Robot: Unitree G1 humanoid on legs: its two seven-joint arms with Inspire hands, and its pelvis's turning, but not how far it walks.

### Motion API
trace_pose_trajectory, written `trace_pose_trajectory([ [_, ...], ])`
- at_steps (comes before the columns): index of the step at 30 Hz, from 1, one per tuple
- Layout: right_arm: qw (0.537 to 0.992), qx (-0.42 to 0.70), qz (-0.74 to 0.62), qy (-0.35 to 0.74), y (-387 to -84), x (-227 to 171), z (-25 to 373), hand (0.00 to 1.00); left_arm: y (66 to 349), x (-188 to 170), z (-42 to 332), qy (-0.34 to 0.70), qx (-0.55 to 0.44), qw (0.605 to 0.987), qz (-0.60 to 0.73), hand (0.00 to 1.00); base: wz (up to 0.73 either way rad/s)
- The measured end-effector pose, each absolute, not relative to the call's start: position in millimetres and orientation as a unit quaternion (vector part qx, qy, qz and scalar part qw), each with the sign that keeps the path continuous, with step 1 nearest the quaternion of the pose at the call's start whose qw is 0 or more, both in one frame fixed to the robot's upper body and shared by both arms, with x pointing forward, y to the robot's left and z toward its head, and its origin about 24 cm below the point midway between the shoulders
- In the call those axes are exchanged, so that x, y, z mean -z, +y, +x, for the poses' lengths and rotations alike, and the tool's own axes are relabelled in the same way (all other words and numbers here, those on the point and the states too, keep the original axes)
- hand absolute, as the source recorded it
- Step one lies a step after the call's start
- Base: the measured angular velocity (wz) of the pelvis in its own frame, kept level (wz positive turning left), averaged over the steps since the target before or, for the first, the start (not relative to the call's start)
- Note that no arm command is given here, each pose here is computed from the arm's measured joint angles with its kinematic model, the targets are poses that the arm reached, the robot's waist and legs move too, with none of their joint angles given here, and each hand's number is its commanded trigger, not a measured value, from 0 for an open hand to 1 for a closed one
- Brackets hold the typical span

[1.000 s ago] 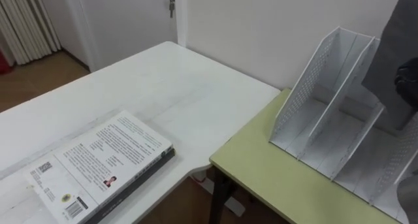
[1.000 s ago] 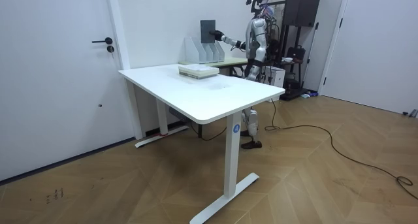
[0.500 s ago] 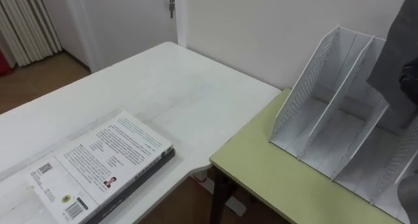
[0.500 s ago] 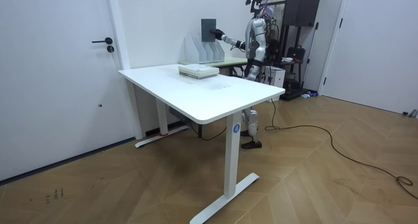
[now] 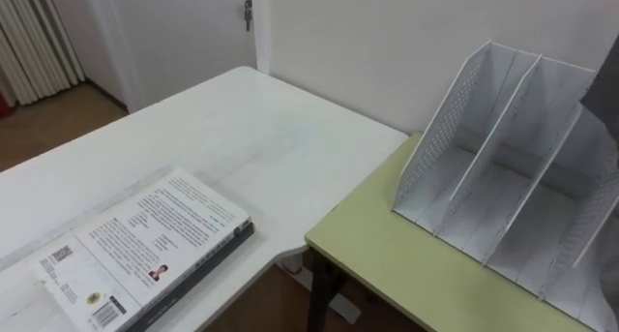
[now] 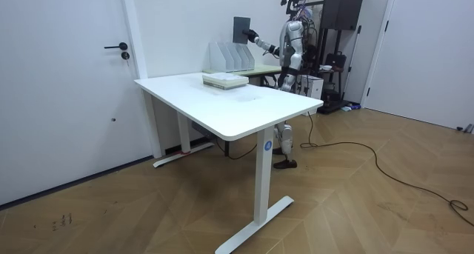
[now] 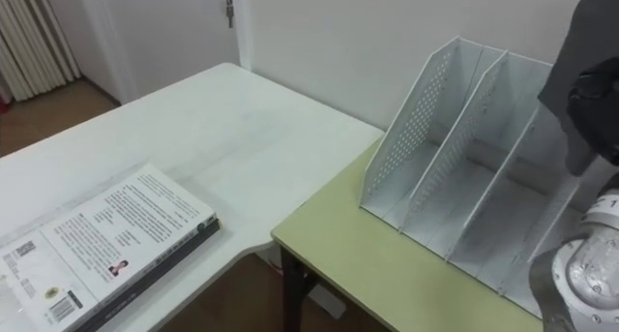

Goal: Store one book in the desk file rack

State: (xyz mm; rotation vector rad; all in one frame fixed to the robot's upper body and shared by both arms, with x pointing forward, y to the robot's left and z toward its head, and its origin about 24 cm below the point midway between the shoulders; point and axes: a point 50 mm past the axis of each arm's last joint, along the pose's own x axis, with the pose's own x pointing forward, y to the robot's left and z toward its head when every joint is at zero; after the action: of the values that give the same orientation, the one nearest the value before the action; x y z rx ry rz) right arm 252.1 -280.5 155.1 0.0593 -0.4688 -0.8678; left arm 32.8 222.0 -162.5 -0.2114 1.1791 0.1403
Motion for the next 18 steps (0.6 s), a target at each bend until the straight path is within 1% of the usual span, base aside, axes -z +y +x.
trace_pose_trajectory([
  [6, 0.869, 0.437, 0.033, -0.23, -287.0, -156.9, 248.5, 1.0, 222.0, 162.5, 32.7, 0.555, -0.066, 0.823, -0.099, 0.0, 0.0],
  [18, 0.866, 0.444, 0.035, -0.229, -287.0, -156.3, 248.1, 1.0, 221.9, 162.4, 33.5, 0.554, -0.066, 0.824, -0.099, 0.0, 0.0],
])
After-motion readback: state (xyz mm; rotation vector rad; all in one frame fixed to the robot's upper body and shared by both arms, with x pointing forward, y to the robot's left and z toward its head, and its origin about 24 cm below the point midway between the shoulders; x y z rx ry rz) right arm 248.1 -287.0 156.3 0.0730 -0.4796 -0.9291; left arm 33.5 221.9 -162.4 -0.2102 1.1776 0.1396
